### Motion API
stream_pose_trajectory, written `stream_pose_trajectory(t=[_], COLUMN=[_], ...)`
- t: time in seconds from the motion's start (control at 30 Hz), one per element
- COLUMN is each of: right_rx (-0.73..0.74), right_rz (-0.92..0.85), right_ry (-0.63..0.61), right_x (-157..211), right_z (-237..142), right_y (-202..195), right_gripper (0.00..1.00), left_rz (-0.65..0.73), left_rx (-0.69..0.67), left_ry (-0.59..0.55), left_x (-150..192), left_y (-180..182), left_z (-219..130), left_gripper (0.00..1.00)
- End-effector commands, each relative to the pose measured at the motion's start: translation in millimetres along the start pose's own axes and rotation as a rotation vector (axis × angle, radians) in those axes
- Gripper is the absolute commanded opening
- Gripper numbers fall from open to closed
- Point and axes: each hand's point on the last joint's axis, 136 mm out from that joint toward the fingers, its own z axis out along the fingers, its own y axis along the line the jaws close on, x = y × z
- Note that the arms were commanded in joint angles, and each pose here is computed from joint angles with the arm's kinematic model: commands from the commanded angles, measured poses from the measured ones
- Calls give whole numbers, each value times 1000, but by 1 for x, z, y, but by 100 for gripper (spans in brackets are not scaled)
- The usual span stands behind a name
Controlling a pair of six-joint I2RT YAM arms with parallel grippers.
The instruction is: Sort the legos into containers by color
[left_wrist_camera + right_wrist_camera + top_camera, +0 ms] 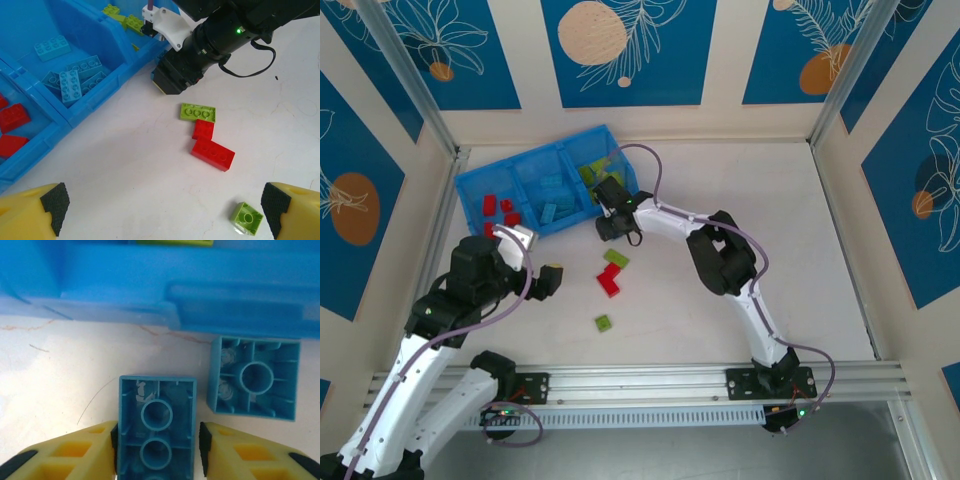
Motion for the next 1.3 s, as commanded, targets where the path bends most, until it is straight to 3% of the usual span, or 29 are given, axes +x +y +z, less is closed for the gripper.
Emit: stream_pose_trajectory(t=[0.0, 0.07, 0.2, 0.27, 0.5, 0.63, 0.73, 1.0, 1.17, 1.27], right_rx=[37, 55, 60, 51, -47, -139, -129, 14, -53, -158], right_rz=[-9, -33, -43, -41, -47, -67, -84, -121, -101, -103], right_ry=[34, 34, 15, -27, -364, -599, -687, -723, -747, -758], right_x=[8, 10, 8, 0, -53, -83, -114, -187, -212, -215], right_z=[-2, -6, -23, -44, -150, -181, -174, -106, -89, -89], right_y=[0, 2, 10, 16, 61, 104, 121, 127, 127, 137], right_gripper=[44, 42, 26, 26, 25, 25, 25, 23, 24, 33], left_rz=[10, 9, 5, 2, 2, -3, -8, -5, -9, -8], left_rx=[10, 8, -13, -29, -50, -85, -113, -130, -134, -131], left_ry=[-29, -29, -33, -37, -63, -84, -108, -138, -136, -131], left_x=[-7, -7, -7, -7, -10, -12, -13, -15, -14, -14], left_y=[0, 0, 3, 6, 9, 15, 20, 22, 23, 23], left_z=[-3, -3, -4, -5, -10, -14, -20, -25, -24, -23], left_gripper=[100, 100, 100, 100, 100, 100, 100, 100, 100, 100])
